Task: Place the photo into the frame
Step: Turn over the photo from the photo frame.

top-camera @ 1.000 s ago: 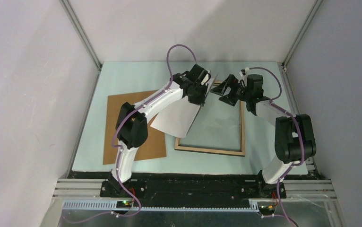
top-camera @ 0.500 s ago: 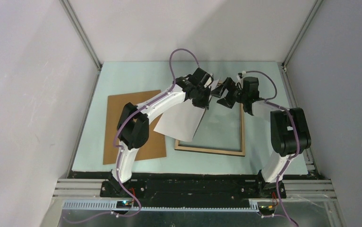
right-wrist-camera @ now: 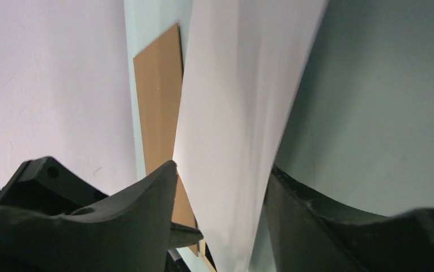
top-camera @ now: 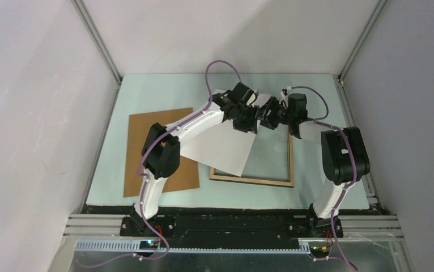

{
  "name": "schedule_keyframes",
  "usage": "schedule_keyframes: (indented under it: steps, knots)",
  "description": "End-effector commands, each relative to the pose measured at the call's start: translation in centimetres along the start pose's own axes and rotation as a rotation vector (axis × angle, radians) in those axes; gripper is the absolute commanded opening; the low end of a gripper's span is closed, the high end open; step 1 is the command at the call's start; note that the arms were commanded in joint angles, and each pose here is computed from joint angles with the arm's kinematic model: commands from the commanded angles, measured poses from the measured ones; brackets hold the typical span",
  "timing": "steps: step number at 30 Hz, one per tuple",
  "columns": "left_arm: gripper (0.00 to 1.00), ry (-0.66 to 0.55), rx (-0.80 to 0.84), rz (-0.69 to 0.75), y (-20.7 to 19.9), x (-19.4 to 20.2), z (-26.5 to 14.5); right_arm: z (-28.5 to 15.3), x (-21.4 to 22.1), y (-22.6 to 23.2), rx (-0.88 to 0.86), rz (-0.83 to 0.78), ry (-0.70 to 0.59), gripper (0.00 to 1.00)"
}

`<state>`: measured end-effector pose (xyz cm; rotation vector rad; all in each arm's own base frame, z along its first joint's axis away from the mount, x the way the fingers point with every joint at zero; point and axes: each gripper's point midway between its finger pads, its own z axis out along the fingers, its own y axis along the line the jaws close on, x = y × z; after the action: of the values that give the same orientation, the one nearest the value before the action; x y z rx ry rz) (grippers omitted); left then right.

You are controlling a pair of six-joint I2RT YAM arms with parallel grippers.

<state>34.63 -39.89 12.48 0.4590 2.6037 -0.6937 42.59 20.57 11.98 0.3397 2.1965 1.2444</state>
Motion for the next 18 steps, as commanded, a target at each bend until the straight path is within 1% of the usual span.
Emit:
schedule_keyframes:
  steps: [1,2,3,4,5,6,7,8,9,10,12,17,18]
  knots:
    - [0.50,-0.027,0.055,0.017,-1.6,-1.0,-0.5,0.8,-0.3,-0.4,-0.011,-0.024,-0.018,0.55]
    - [0.50,-0.029,0.057,0.020,-1.7,-1.1,-0.7,0.9,-0.2,-0.7,-0.009,-0.023,-0.017,0.50]
    - [0.50,-0.032,0.061,0.023,-1.8,-1.2,-0.9,1.0,-0.3,-0.8,-0.009,-0.023,-0.019,0.47]
    - [0.51,-0.037,0.062,0.029,-1.8,-1.3,-1.1,1.0,-0.4,-0.9,-0.006,-0.020,-0.022,0.41]
    - [0.51,-0.044,0.061,0.036,-1.8,-1.4,-1.4,0.9,-0.5,-1.1,-0.004,-0.023,-0.023,0.39]
    - [0.51,-0.048,0.059,0.040,-1.7,-1.5,-1.6,0.9,-0.7,-1.2,-0.003,-0.029,-0.028,0.32]
    - [0.51,-0.059,0.058,0.051,-1.7,-1.8,-2.1,0.7,-0.8,-1.3,0.001,-0.030,-0.031,0.28]
    - [0.51,-0.068,0.063,0.057,-1.8,-2.0,-2.6,0.5,-1.1,-1.5,0.006,-0.032,-0.038,0.20]
    - [0.51,-0.072,0.061,0.066,-1.6,-2.1,-2.8,0.3,-1.5,-1.7,0.011,-0.030,-0.046,0.16]
    - [0.51,-0.084,0.065,0.073,-1.6,-2.4,-3.4,0.1,-1.7,-1.8,0.015,-0.032,-0.048,0.08]
    - [0.51,-0.105,0.057,0.088,-0.7,-3.1,-4.4,-0.7,-2.4,-2.0,0.022,-0.038,-0.059,0.00]
    - [0.52,-0.152,0.005,0.176,2.1,-4.1,-6.7,-3.1,-3.8,-1.0,-0.007,-0.098,-0.054,0.00]
    - [0.52,-0.176,-0.015,0.185,2.7,-4.6,-7.6,-3.6,-3.7,-0.5,-0.014,-0.124,-0.035,0.00]
